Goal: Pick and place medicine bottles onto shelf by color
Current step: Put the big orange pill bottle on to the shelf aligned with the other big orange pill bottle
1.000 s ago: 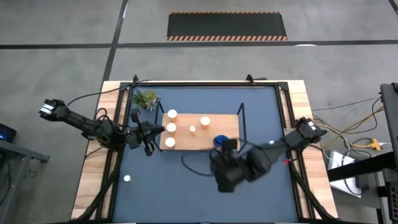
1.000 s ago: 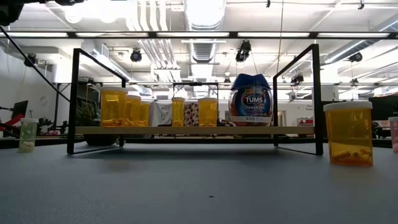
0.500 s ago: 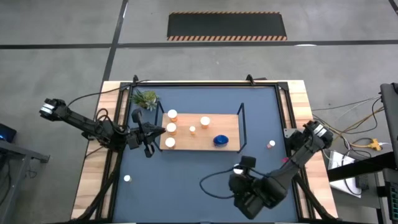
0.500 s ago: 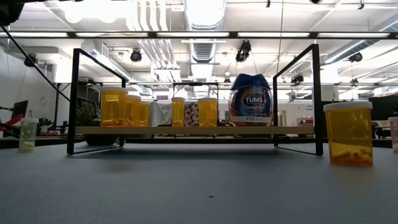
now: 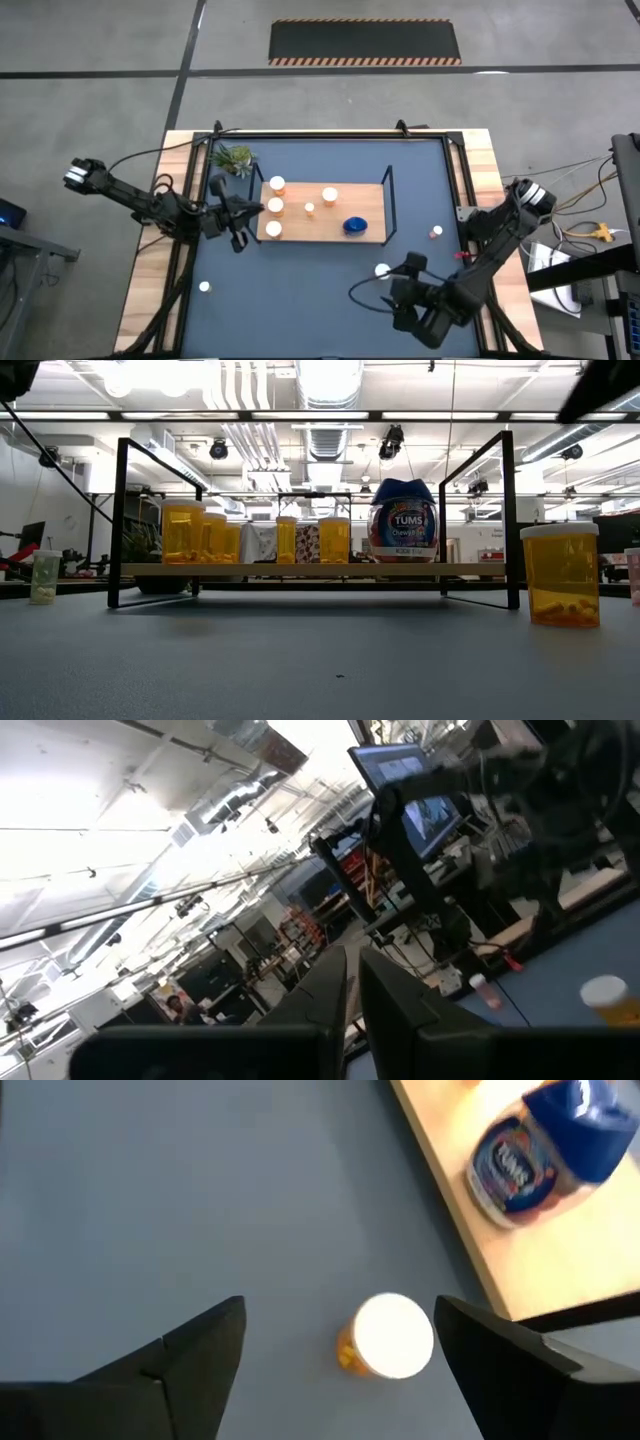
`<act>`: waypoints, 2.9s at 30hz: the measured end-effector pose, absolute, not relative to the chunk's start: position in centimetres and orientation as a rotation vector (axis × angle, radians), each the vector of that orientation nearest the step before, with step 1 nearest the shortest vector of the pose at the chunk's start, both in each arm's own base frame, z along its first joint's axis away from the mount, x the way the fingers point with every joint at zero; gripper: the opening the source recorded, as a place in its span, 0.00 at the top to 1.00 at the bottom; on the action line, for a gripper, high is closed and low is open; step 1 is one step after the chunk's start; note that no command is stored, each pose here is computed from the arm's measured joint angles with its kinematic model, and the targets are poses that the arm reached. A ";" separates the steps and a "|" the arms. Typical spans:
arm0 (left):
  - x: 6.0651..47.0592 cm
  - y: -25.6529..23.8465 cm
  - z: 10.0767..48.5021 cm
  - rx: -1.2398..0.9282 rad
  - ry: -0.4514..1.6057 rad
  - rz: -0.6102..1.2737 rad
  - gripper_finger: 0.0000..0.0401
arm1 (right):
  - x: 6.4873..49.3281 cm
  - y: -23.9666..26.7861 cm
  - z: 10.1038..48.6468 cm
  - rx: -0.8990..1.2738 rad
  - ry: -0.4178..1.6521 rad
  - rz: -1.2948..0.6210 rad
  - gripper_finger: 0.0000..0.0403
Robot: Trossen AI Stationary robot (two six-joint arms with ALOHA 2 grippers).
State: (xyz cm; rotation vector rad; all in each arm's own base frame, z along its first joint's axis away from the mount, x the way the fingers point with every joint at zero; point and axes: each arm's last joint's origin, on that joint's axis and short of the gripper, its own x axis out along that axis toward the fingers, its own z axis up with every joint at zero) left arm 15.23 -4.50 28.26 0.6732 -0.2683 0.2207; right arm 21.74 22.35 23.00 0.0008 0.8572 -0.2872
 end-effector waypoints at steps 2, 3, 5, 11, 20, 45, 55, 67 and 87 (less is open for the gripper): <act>15.2 -4.5 28.4 0.669 -0.278 0.224 0.96 | 21.1 21.6 22.1 0.026 0.840 -0.275 0.23; 15.2 -4.5 28.4 0.669 -0.279 0.225 0.96 | 20.8 21.3 21.6 0.041 0.830 -0.269 0.23; 15.2 -4.5 28.5 0.668 -0.282 0.226 0.96 | 20.1 20.4 20.7 0.074 0.814 -0.265 0.23; 15.1 -4.5 28.7 0.660 -0.298 0.232 0.96 | 18.5 18.5 18.2 0.199 0.715 -0.264 0.24; 15.2 -4.5 28.6 0.662 -0.294 0.230 0.96 | 17.7 17.3 16.0 0.194 0.698 -0.287 0.24; 15.2 -4.5 28.6 0.662 -0.293 0.228 0.96 | 19.7 18.3 13.4 0.176 0.663 -0.316 0.47; 15.2 -4.5 28.6 0.660 -0.292 0.227 0.96 | 21.2 19.9 16.3 0.237 0.623 -0.255 0.52; 15.2 -4.5 28.5 0.656 -0.291 0.225 0.96 | 25.6 21.7 25.5 0.184 0.525 -0.189 0.52; 15.3 -4.6 28.4 0.658 -0.286 0.220 0.96 | 33.6 10.3 31.5 0.031 0.616 -0.224 0.52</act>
